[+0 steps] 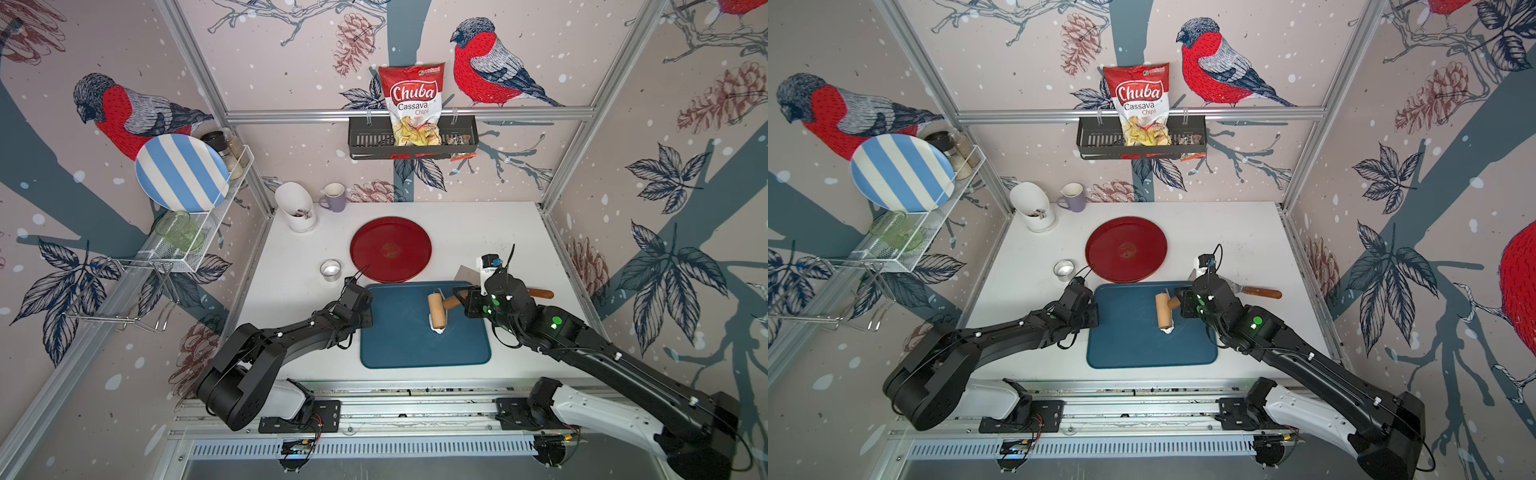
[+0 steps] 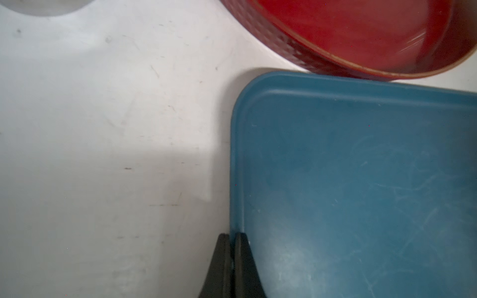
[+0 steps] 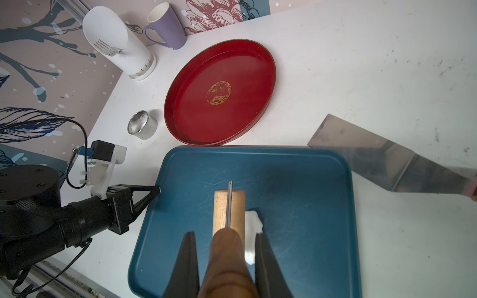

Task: Roll out the dumpling wrappers from the dough
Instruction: Flatten out the dough on the work surface.

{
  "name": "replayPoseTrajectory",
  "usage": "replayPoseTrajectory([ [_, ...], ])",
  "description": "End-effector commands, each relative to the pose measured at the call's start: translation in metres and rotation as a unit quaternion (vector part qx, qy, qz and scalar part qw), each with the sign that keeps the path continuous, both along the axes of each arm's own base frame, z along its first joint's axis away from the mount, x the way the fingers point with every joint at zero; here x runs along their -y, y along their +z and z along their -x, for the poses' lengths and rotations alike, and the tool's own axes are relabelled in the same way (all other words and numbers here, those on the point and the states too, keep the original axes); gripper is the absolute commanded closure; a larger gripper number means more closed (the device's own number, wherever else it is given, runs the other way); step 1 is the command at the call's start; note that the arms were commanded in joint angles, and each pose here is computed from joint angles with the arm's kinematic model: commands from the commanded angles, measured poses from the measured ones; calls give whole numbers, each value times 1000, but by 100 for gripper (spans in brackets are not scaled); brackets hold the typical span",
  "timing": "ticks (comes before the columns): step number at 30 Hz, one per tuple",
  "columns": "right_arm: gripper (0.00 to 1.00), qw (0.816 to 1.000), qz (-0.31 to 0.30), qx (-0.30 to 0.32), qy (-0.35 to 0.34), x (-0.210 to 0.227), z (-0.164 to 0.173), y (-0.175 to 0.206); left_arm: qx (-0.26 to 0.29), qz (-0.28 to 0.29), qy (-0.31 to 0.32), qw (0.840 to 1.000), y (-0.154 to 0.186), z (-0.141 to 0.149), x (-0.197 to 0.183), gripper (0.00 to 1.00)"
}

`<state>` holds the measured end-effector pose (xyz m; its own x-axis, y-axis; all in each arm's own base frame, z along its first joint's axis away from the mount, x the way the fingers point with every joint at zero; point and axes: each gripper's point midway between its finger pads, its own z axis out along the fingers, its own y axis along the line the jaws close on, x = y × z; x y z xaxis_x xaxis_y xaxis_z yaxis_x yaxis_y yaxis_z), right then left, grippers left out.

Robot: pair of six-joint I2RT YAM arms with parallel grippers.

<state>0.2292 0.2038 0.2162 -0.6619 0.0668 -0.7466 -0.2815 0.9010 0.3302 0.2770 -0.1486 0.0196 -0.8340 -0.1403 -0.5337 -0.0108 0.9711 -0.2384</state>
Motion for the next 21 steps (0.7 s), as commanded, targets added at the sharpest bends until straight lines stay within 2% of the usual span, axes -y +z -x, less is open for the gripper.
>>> replayPoseTrajectory([
  [1, 100, 1000, -2, 17, -15, 4, -5, 8, -28, -12, 19, 999, -11, 15, -13, 100],
  [10, 100, 999, 31, 23, -35, 20, -9, 11, -19, -2, 16, 1000, -8, 18, -13, 100],
  [21, 100, 999, 42, -24, 5, -6, -13, -10, -20, 1, 11, 1000, -8, 20, -11, 100],
])
